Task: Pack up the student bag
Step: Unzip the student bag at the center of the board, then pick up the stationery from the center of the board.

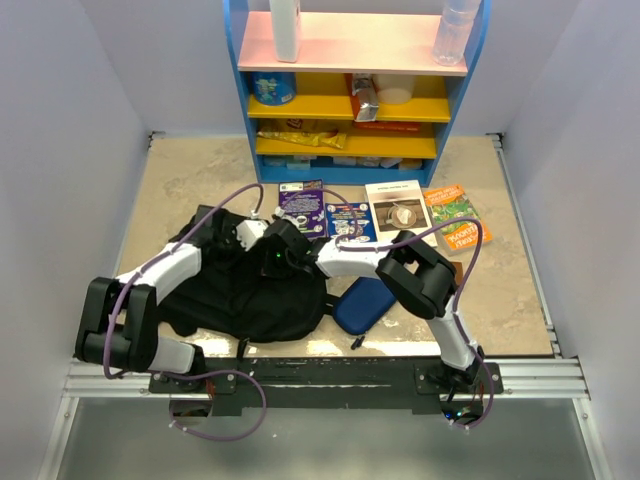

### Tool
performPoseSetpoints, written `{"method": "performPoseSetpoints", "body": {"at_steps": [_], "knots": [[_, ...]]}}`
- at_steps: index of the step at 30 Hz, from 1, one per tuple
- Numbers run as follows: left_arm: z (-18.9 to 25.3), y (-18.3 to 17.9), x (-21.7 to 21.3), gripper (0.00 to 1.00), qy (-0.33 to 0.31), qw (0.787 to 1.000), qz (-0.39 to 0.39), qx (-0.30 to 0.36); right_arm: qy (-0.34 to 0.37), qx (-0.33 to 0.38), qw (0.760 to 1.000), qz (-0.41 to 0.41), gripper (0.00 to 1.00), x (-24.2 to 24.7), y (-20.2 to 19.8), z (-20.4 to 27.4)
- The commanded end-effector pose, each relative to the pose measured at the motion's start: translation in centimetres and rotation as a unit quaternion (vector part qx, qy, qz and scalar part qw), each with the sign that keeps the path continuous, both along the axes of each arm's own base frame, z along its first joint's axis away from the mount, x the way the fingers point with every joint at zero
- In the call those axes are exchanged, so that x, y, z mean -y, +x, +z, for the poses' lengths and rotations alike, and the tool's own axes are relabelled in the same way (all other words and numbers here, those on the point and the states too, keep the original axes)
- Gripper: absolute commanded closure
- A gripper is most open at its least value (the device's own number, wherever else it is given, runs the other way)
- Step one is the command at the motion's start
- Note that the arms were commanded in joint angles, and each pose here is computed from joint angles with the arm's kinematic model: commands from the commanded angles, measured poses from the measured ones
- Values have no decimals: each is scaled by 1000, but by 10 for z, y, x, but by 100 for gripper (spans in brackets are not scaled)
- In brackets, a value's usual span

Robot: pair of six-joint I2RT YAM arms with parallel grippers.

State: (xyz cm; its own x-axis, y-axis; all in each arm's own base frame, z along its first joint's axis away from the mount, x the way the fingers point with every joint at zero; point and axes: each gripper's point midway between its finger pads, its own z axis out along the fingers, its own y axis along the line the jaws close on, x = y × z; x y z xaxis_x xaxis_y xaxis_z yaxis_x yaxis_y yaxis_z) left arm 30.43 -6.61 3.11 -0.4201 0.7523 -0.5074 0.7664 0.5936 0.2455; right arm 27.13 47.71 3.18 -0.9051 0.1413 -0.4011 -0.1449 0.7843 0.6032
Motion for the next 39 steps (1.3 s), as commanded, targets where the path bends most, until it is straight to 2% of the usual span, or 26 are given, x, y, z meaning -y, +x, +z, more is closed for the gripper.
{"method": "performPoseSetpoints", "body": {"at_steps": [1, 3, 11, 18, 20, 21, 23, 24, 27, 29, 33, 34, 36, 38, 39], "knots": [[0, -15, -41, 100, 31, 997, 38, -59, -88, -59, 994, -15, 100, 41, -17, -62], [11, -12, -38, 100, 18, 998, 34, -58, -89, -62, 994, -15, 100, 42, -17, -64], [65, -14, 4, 100, -104, 992, -24, -63, -80, -52, 995, -15, 100, 39, -13, -57], [107, -3, 16, 100, -151, 986, -55, -43, -45, 21, 999, 1, 100, 20, 10, -9], [113, 1, 14, 100, -152, 986, -56, -34, -49, 63, 997, 0, 87, 19, 23, 12], [114, 3, 13, 100, -152, 986, -56, -32, -48, 78, 996, -2, 67, 21, 27, 28], [113, 4, 12, 100, -151, 986, -54, -35, -55, 112, 992, -11, 54, 29, 41, 47], [113, 4, 12, 100, -150, 986, -55, -36, -52, 121, 991, -18, 42, 34, 45, 62], [112, 3, 12, 100, -150, 986, -58, -39, -43, 137, 989, -47, 30, 62, 65, 95], [112, 3, 10, 100, -145, 987, -59, -34, -55, 137, 986, -77, 24, 94, 77, 97], [110, 4, 7, 100, -134, 989, -58, -29, -69, 100, 978, -167, 2, 172, 86, 105], [110, 4, 6, 100, -132, 989, -56, -28, -62, 78, 973, -209, 1, 206, 88, 102], [108, 5, 5, 100, -130, 989, -58, -27, -76, 45, 965, -247, 1, 242, 80, 90], [109, 7, 5, 100, -129, 990, -57, -25, -113, 21, 943, -312, 1, 290, 72, 82], [108, 7, 5, 100, -129, 990, -57, -26, -171, 13, 922, -346, 1, 321, 60, 73]]}}
